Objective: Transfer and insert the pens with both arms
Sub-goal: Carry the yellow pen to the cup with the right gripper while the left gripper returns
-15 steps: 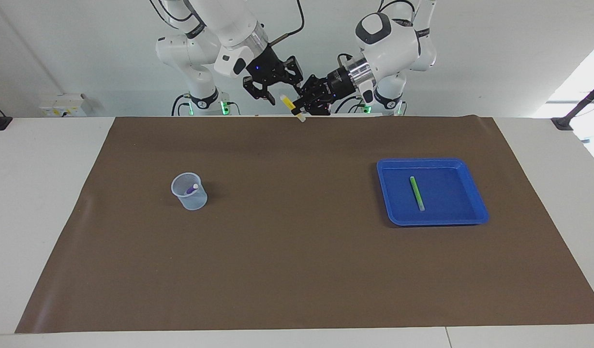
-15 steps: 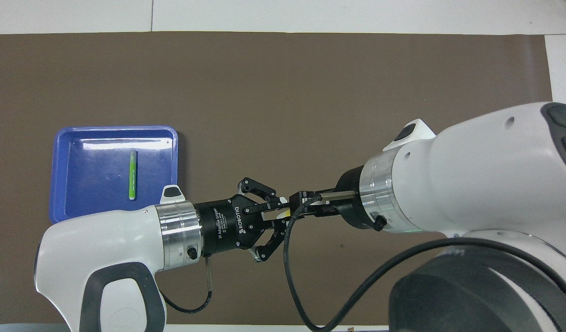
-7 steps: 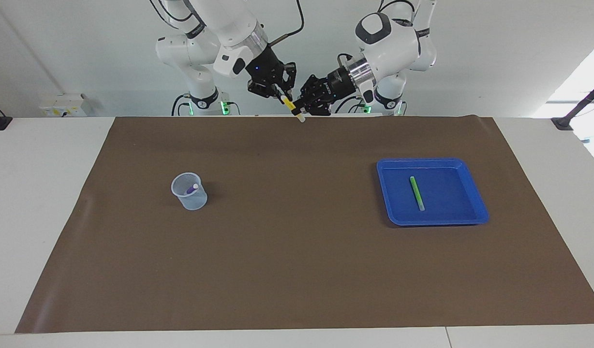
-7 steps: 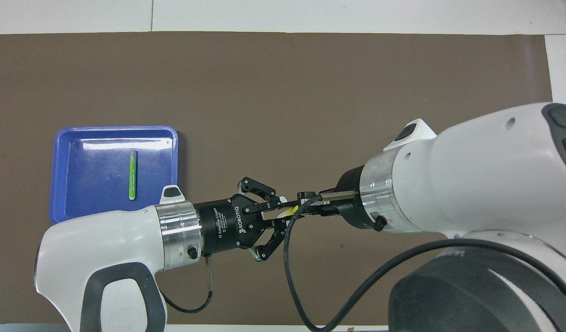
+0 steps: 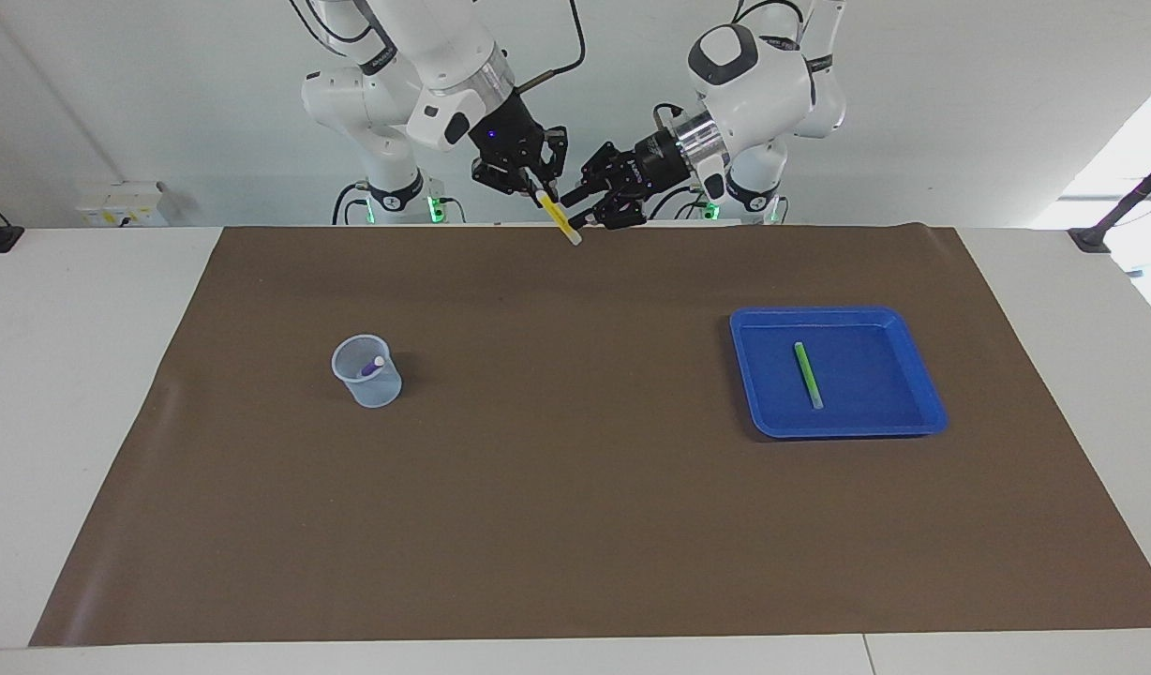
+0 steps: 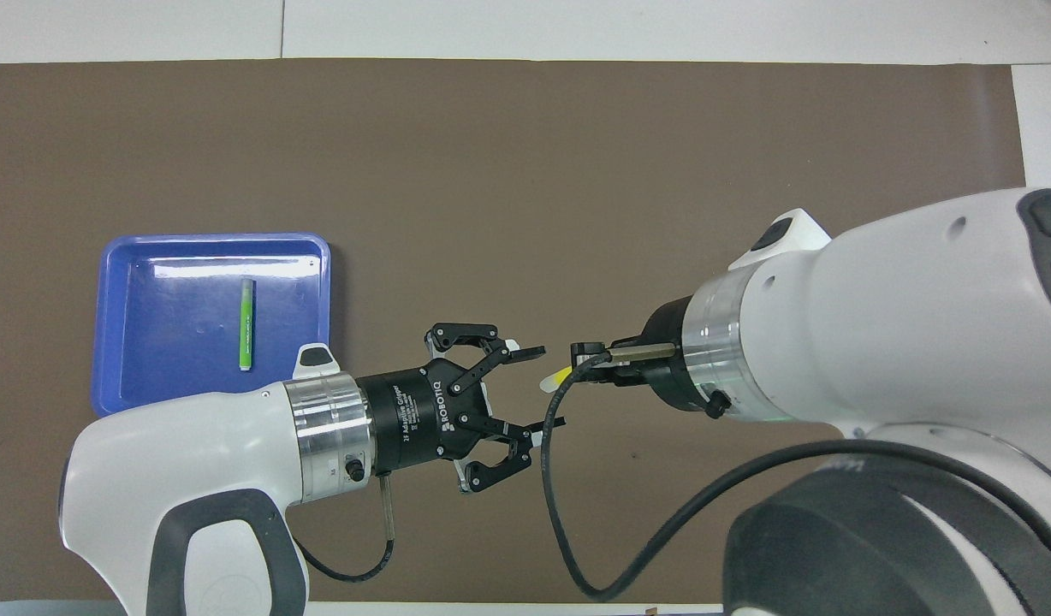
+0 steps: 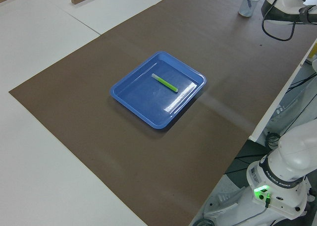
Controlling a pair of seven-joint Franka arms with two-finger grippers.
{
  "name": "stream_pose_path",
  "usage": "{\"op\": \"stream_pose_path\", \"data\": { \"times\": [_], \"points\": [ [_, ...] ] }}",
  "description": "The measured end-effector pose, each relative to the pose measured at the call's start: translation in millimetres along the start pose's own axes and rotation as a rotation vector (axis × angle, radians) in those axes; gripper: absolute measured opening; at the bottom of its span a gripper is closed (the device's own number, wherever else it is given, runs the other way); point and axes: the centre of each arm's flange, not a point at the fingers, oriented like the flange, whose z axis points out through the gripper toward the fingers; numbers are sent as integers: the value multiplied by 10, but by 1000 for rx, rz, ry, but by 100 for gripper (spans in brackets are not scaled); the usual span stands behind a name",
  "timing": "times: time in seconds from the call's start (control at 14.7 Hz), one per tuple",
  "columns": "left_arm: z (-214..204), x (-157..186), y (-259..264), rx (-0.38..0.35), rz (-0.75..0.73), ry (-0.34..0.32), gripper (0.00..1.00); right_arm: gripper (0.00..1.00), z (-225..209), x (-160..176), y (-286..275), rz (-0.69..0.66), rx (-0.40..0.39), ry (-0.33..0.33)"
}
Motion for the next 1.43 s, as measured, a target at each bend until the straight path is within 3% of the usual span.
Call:
{"op": "stream_pose_path", "data": {
  "times": [0.14,0.41,0.54,0.75,0.88,1.09,1.43],
  "points": [
    [-9,3,10,-3,-4,-1,100,18,33,26,85,-11,-64,16],
    [-95,106,133,-28,-27,5,100,18,169,124,549,-131,-228,53],
    [-186,201,250,-47,0,51,100,18,229,176,939,-208,-282,69],
    [-299,358,344,28,127,230,100,18,234,261,1516,-313,-359,84],
    [-465,499,457,66,163,309,100,18,215,318,1824,-352,-393,84],
    [-888,799,701,132,233,376,100,18,194,361,2154,-379,-400,82],
    [-1382,1144,850,268,509,453,100,18,393,358,2510,-386,-396,80]
  ]
}}
